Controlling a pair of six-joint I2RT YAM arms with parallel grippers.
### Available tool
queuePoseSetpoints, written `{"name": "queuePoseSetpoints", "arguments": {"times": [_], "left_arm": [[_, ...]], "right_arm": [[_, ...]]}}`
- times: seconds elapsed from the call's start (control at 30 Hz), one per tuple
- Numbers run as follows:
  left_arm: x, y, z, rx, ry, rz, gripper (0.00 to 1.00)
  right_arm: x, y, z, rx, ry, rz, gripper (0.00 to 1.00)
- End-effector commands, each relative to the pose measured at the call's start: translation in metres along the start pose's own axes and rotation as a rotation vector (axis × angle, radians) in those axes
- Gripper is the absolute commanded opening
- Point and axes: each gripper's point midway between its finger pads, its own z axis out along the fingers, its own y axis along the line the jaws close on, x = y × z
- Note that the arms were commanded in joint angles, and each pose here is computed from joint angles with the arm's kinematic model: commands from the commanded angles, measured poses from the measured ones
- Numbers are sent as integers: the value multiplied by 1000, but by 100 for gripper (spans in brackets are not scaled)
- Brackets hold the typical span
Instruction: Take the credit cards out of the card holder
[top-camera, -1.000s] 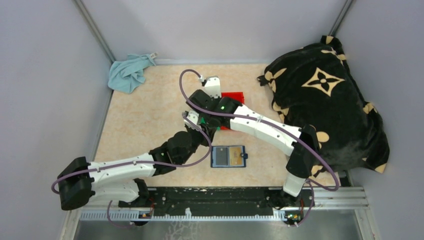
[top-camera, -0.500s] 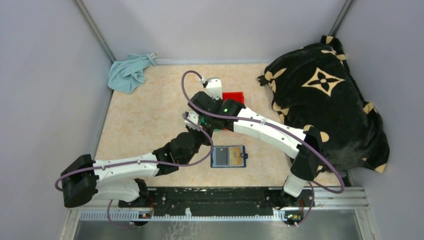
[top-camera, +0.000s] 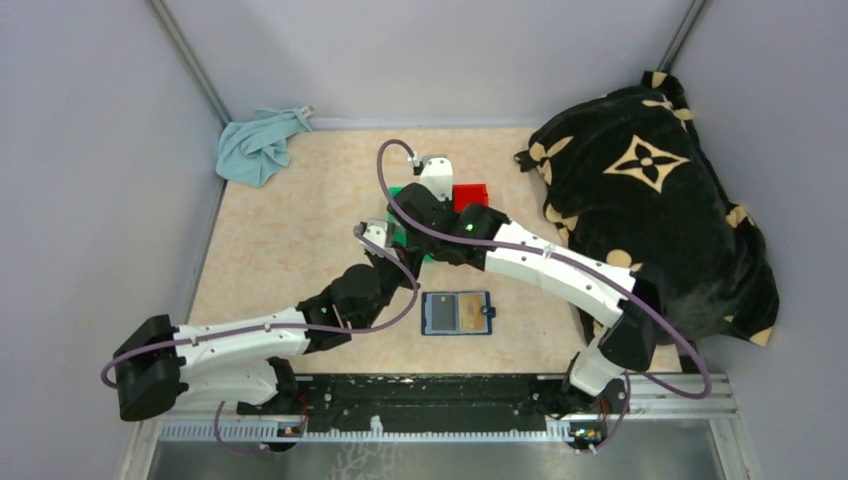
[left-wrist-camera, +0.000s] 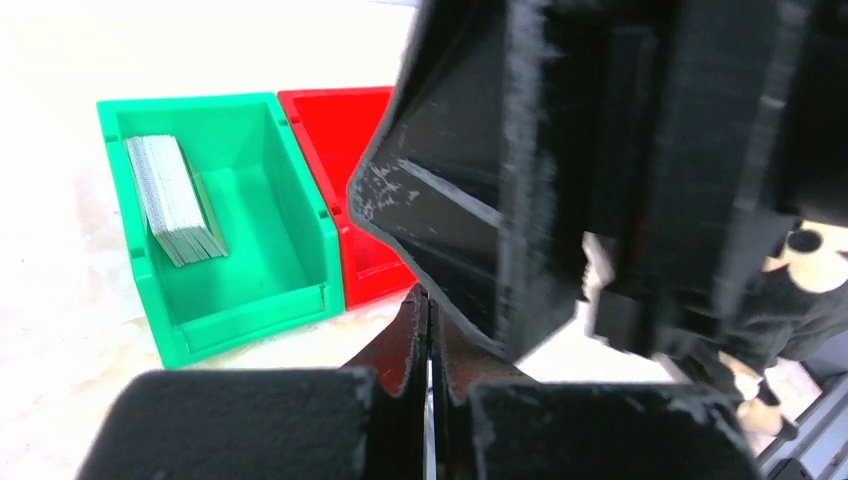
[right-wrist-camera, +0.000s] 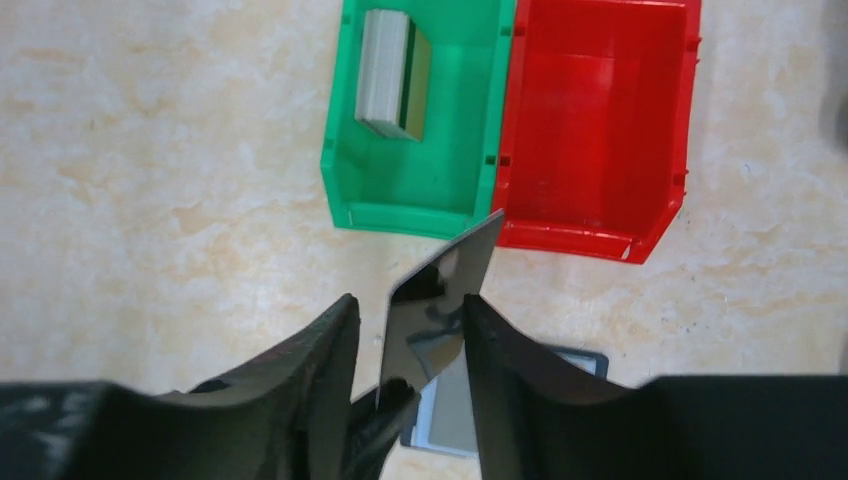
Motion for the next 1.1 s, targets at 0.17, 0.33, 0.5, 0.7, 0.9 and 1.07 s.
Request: {"name": "queuePoseSetpoints", "arguments": {"times": [0.17,0.33,0.5,0.7,0.9,1.07], "left_arm": [[-26,1,-12,-8,-20,-58,0],[-36,19,-11,-157,19,-35,0],[-43,38,6,-278,124,-20,0],[-51,38,24,-268,113,-12,0],[-35,51,52,-294,201,-38,0],[-21,58,78,-343,262,-7,0]], "right_arm": [[-47,-10,-38,-185,-99,194,56],[-54,-50,-40,-130,-155,252,56],[-42,-78,-32,-78,-171,274,55],[-32,-91,-26,-66,-156,296,55],[-33,-107,-27,-36,-157,293,55],[-24,-117,-27,-24,-153,298,54]]}}
